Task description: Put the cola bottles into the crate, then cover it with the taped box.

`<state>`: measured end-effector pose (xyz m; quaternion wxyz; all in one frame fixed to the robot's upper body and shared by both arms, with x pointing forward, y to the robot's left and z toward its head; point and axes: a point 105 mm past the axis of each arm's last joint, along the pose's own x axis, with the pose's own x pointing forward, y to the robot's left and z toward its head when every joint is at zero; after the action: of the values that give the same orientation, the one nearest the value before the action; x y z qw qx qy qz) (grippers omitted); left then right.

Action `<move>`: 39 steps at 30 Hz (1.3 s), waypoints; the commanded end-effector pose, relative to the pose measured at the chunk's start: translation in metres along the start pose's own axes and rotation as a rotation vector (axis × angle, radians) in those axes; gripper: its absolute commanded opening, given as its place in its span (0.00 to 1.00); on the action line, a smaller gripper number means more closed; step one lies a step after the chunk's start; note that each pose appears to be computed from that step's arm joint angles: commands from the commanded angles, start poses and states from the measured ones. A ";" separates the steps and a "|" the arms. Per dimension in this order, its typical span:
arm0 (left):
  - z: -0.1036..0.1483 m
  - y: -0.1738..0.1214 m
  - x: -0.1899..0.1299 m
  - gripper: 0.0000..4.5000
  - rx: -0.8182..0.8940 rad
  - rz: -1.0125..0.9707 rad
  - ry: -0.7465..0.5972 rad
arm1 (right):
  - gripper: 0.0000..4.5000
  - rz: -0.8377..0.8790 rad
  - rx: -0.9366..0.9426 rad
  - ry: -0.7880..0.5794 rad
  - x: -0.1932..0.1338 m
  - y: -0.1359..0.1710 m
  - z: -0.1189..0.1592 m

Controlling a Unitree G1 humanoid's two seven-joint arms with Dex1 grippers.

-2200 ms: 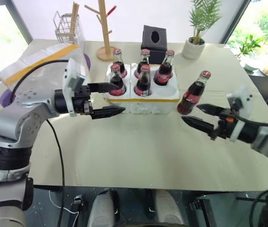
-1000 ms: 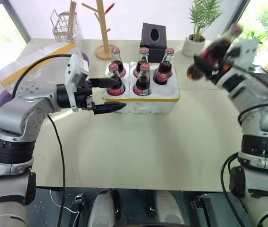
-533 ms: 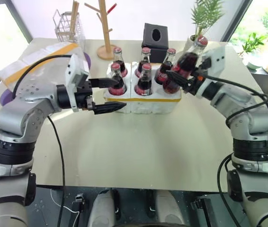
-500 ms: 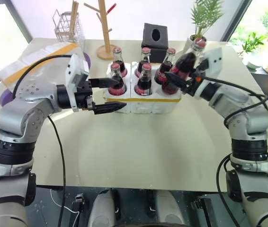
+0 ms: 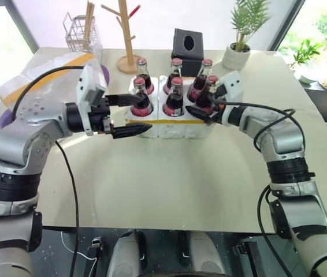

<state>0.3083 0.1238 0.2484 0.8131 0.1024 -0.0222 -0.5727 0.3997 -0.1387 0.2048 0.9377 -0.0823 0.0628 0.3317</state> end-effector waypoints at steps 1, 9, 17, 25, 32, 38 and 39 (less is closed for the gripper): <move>0.014 -0.001 -0.011 1.00 0.057 0.036 -0.017 | 0.99 0.036 -0.062 -0.123 -0.037 -0.010 0.046; 0.030 0.002 -0.066 1.00 0.121 0.215 0.073 | 0.99 0.139 -0.189 -0.175 -0.125 -0.015 0.087; 0.034 0.013 -0.176 1.00 0.130 0.501 0.336 | 0.99 0.492 -0.147 -0.276 -0.145 0.062 0.107; 0.014 0.033 -0.281 1.00 0.051 0.682 0.620 | 0.99 0.474 -0.121 -0.255 -0.133 0.059 0.099; -0.027 0.058 -0.302 1.00 -0.022 0.678 0.784 | 0.99 0.444 -0.129 -0.257 -0.135 0.056 0.102; -0.048 0.084 -0.285 1.00 -0.065 0.670 0.824 | 0.99 0.435 -0.142 -0.250 -0.143 0.058 0.104; -0.051 0.088 -0.283 1.00 -0.071 0.681 0.828 | 0.99 0.432 -0.141 -0.248 -0.144 0.058 0.104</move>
<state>0.3017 0.4173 0.2358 0.8982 0.2668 0.2797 -0.2093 0.2677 -0.1597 0.3114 0.8390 -0.0753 -0.0326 0.5379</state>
